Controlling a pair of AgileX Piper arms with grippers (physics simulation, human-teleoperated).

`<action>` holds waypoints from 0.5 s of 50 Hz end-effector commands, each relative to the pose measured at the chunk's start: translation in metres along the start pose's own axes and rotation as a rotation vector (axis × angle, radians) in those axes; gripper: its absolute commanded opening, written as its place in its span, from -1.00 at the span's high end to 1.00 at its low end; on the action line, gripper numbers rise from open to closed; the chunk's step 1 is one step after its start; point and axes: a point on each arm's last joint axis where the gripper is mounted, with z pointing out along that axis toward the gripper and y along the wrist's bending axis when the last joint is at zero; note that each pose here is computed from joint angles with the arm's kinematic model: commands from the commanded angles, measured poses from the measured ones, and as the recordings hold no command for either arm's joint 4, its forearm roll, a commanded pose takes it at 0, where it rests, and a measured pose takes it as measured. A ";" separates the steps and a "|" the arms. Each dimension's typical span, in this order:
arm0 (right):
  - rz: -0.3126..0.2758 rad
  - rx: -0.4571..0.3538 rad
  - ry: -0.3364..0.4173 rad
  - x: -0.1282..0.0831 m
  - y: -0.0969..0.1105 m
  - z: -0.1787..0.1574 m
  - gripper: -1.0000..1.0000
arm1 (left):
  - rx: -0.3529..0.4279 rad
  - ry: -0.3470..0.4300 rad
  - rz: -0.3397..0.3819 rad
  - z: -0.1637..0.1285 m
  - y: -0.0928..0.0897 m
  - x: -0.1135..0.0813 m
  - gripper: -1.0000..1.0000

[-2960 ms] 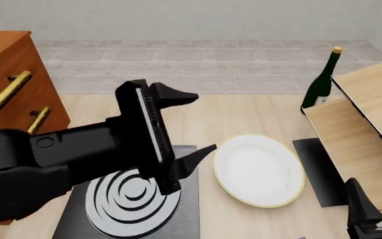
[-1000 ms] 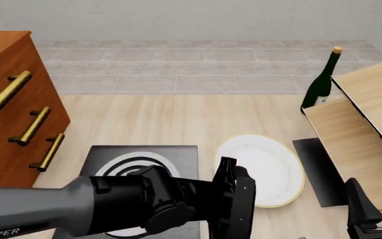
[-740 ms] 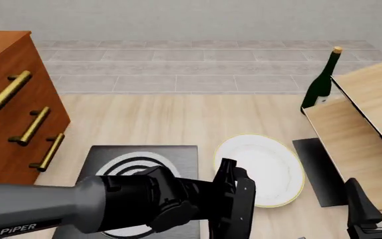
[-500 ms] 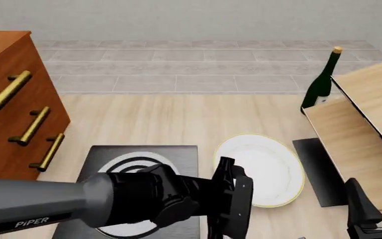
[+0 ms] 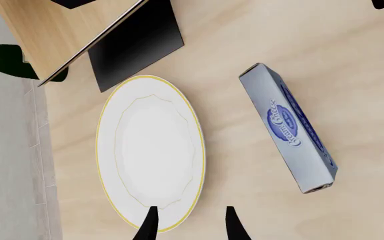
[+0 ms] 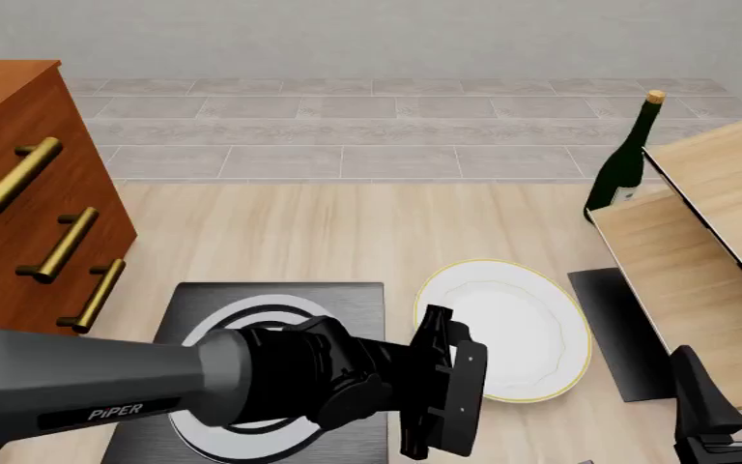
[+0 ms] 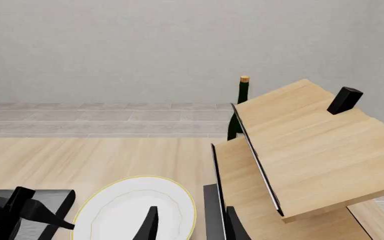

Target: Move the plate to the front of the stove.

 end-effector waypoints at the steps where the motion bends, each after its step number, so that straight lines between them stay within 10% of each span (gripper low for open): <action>1: 0.000 0.000 0.000 0.000 0.000 0.000 -1.00 | 0.001 0.002 0.006 0.005 0.003 -0.001 -1.00; 25: 0.000 0.000 0.000 0.000 0.000 0.000 -1.00 | 0.008 0.017 0.018 0.019 0.002 0.005 -1.00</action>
